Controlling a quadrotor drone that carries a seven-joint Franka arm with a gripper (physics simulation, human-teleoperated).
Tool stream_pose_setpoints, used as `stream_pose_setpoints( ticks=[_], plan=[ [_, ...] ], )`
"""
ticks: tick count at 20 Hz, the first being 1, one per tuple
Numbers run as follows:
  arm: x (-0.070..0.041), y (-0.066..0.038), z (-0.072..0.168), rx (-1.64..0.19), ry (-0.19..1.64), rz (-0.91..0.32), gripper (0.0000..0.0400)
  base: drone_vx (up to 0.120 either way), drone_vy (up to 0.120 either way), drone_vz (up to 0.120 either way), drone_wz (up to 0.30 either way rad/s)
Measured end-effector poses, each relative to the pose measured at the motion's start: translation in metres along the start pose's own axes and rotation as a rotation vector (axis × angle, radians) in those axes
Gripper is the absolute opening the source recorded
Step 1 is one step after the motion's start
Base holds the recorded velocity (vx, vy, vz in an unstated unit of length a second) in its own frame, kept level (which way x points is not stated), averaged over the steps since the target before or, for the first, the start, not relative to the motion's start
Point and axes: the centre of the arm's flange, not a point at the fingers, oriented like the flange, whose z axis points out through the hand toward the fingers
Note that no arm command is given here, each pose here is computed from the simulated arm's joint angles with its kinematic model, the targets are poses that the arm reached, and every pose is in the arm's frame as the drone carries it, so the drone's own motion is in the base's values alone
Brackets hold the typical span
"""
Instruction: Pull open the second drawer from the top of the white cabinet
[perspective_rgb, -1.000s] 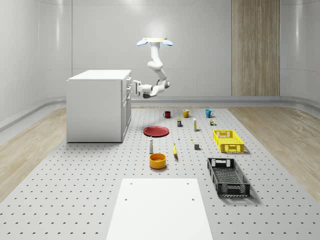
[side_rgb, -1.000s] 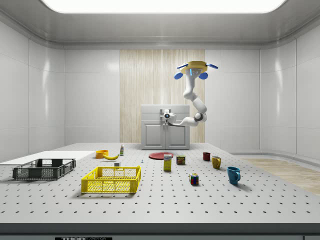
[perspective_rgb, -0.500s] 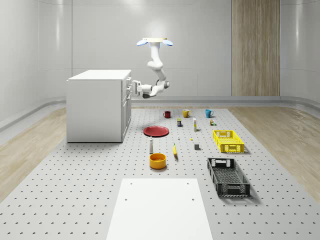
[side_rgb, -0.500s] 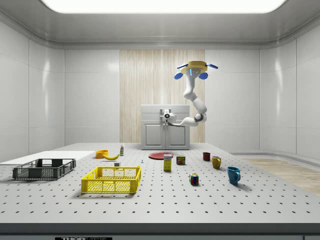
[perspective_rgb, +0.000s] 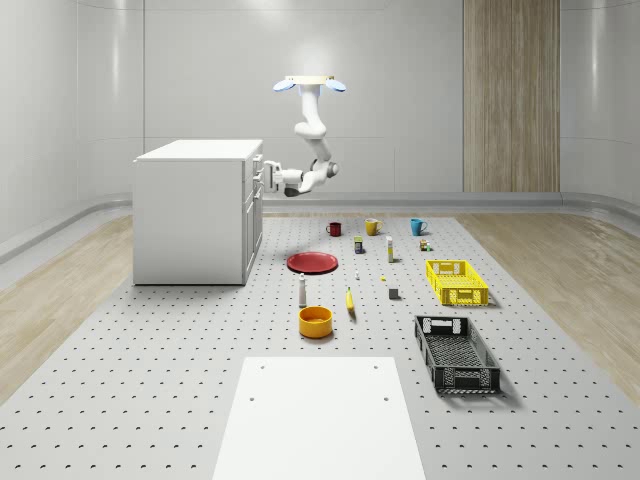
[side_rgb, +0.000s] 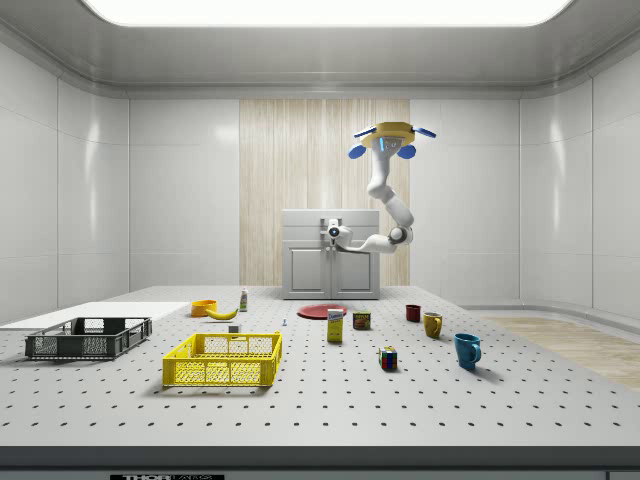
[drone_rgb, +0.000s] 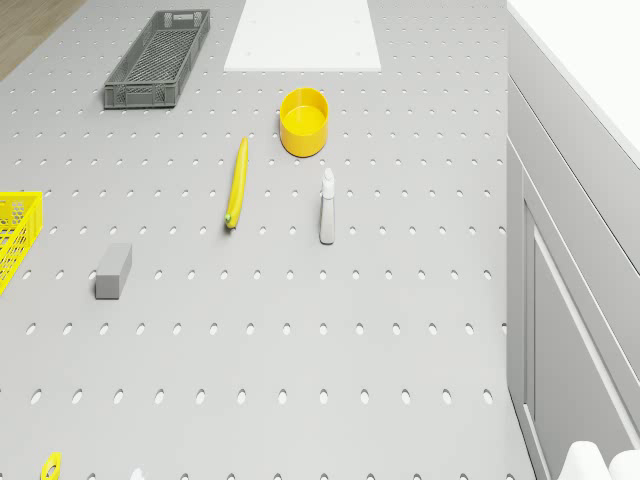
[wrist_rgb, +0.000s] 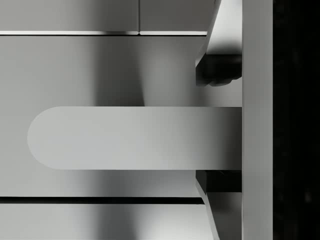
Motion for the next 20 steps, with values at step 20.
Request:
stream_pose_setpoints(
  ticks=[20],
  plan=[
    [0.000,0.000,-0.015,-0.011,0.008,0.003,0.0141,0.000,0.000,0.000,0.000]
  ],
)
